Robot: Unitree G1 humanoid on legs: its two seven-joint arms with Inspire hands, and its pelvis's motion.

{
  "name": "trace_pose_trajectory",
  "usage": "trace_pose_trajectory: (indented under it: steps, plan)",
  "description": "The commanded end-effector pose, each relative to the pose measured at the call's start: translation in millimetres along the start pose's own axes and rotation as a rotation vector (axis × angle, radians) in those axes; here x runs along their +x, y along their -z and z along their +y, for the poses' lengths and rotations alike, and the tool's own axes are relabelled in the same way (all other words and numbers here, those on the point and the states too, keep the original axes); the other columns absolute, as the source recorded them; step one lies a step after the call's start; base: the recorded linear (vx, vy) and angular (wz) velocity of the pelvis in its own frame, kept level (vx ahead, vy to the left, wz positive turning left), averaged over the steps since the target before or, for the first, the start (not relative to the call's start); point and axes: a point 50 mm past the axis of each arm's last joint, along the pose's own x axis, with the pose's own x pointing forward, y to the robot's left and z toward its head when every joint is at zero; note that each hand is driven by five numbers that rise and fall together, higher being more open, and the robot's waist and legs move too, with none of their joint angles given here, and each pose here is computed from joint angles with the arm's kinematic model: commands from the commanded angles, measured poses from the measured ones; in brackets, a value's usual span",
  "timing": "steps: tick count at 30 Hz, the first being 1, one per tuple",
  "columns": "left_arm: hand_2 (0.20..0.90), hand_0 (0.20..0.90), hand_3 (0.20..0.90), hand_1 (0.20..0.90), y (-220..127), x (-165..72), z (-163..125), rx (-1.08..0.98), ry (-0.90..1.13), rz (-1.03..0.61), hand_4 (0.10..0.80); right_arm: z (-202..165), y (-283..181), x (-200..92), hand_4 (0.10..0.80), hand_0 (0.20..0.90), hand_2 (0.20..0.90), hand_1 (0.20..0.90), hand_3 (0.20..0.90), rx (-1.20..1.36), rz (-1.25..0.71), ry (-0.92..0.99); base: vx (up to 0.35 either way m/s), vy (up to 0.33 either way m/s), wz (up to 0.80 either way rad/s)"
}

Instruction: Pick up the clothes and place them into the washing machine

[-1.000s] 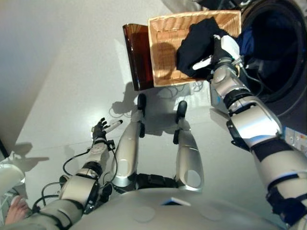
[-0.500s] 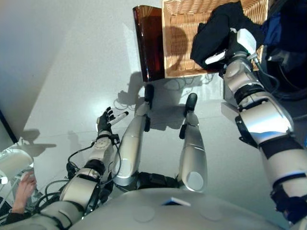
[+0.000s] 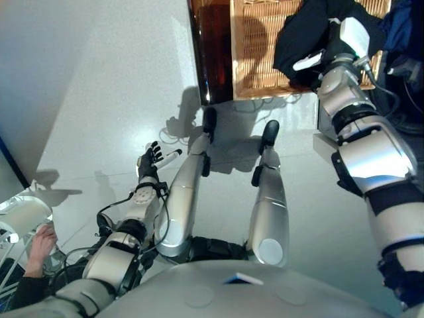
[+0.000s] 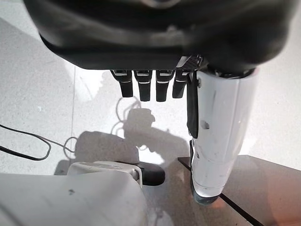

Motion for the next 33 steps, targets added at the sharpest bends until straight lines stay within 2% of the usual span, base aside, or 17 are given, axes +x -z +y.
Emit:
trace_pose_trajectory:
  steps: [1, 10, 11, 12, 16, 23, 24, 25, 26, 27, 28, 29, 30, 31, 32, 33]
  plan:
    - [0.900, 0.900, 0.900, 0.900, 25, -15, 23, -0.007, -0.073, 0.037, 0.800, -34, -10, 9, 0.300, 0.200, 0.200, 0.200, 0.200, -0.039, -0.043, 0.086, 0.000, 0.000, 0.00]
    - [0.900, 0.900, 0.900, 0.900, 26, -15, 28, -0.010, -0.093, 0.040, 0.800, -32, -5, 8, 0.300, 0.200, 0.200, 0.200, 0.200, 0.003, -0.008, 0.094, 0.000, 0.000, 0.00]
    - [0.900, 0.900, 0.900, 0.900, 19, -6, 34, 0.040, -0.166, 0.056, 0.800, -23, -7, 6, 0.300, 0.200, 0.200, 0.200, 0.200, 0.032, -0.006, 0.085, 0.000, 0.000, 0.00]
    - [0.900, 0.900, 0.900, 0.900, 20, -5, 37, 0.089, -0.135, 0.059, 0.800, -26, -5, 7, 0.300, 0.200, 0.200, 0.200, 0.200, 0.036, 0.015, 0.090, 0.000, 0.000, 0.00]
    - [0.900, 0.900, 0.900, 0.900, 44, -18, 47, 0.076, -0.140, 0.137, 0.800, -36, -1, 9, 0.300, 0.200, 0.200, 0.200, 0.200, 0.121, 0.047, 0.114, 0.009, -0.009, -0.02]
    - [0.900, 0.900, 0.900, 0.900, 52, -20, 65, 0.083, -0.204, 0.179, 0.800, -27, 8, 6, 0.300, 0.200, 0.200, 0.200, 0.200, 0.276, 0.060, 0.137, 0.018, -0.005, -0.01]
    - [0.900, 0.900, 0.900, 0.900, 52, -20, 68, 0.079, -0.216, 0.186, 0.800, -24, 13, 4, 0.300, 0.200, 0.200, 0.200, 0.200, 0.409, 0.089, 0.149, 0.000, 0.000, 0.00]
    - [0.900, 0.900, 0.900, 0.900, 52, -20, 68, 0.079, -0.216, 0.186, 0.800, -24, 13, 4, 0.300, 0.200, 0.200, 0.200, 0.200, 0.409, 0.089, 0.149, 0.044, -0.003, -0.01]
    - [0.900, 0.900, 0.900, 0.900, 54, -21, 72, 0.071, -0.227, 0.196, 0.800, -18, 19, 2, 0.300, 0.200, 0.200, 0.200, 0.200, 0.603, 0.132, 0.150, 0.015, 0.000, -0.07]
    - [0.900, 0.900, 0.900, 0.900, 54, -21, 72, 0.072, -0.228, 0.196, 0.800, -18, 19, 2, 0.300, 0.200, 0.200, 0.200, 0.200, 0.603, 0.133, 0.150, 0.052, 0.006, -0.02]
    - [0.900, 0.900, 0.900, 0.900, 55, -22, 74, 0.059, -0.235, 0.202, 0.800, -10, 27, -2, 0.300, 0.200, 0.200, 0.200, 0.200, 0.892, 0.181, 0.161, 0.037, 0.007, -0.03]
    - [0.900, 0.900, 0.900, 0.900, 56, -22, 75, 0.056, -0.236, 0.206, 0.800, -5, 32, -5, 0.300, 0.200, 0.200, 0.200, 0.200, 1.052, 0.216, 0.174, 0.034, 0.007, -0.01]
    - [0.900, 0.900, 0.900, 0.900, 56, -22, 75, 0.057, -0.236, 0.206, 0.800, -5, 33, -5, 0.300, 0.200, 0.200, 0.200, 0.200, 1.053, 0.217, 0.174, 0.043, 0.025, -0.04]
    - [0.900, 0.900, 0.900, 0.900, 62, -26, 78, 0.044, -0.237, 0.228, 0.800, 14, 47, -15, 0.300, 0.200, 0.200, 0.200, 0.200, 1.467, 0.303, 0.197, 0.048, 0.031, -0.03]
    - [0.900, 0.900, 0.900, 0.900, 66, -28, 79, 0.042, -0.235, 0.245, 0.800, 28, 54, -21, 0.300, 0.200, 0.200, 0.200, 0.200, 1.678, 0.354, 0.200, 0.074, 0.039, -0.09]
    - [0.900, 0.900, 0.900, 0.900, 70, -30, 82, 0.033, -0.239, 0.267, 0.800, 40, 61, -28, 0.300, 0.200, 0.200, 0.200, 0.200, 1.765, 0.394, 0.207, 0.016, 0.016, -0.13]
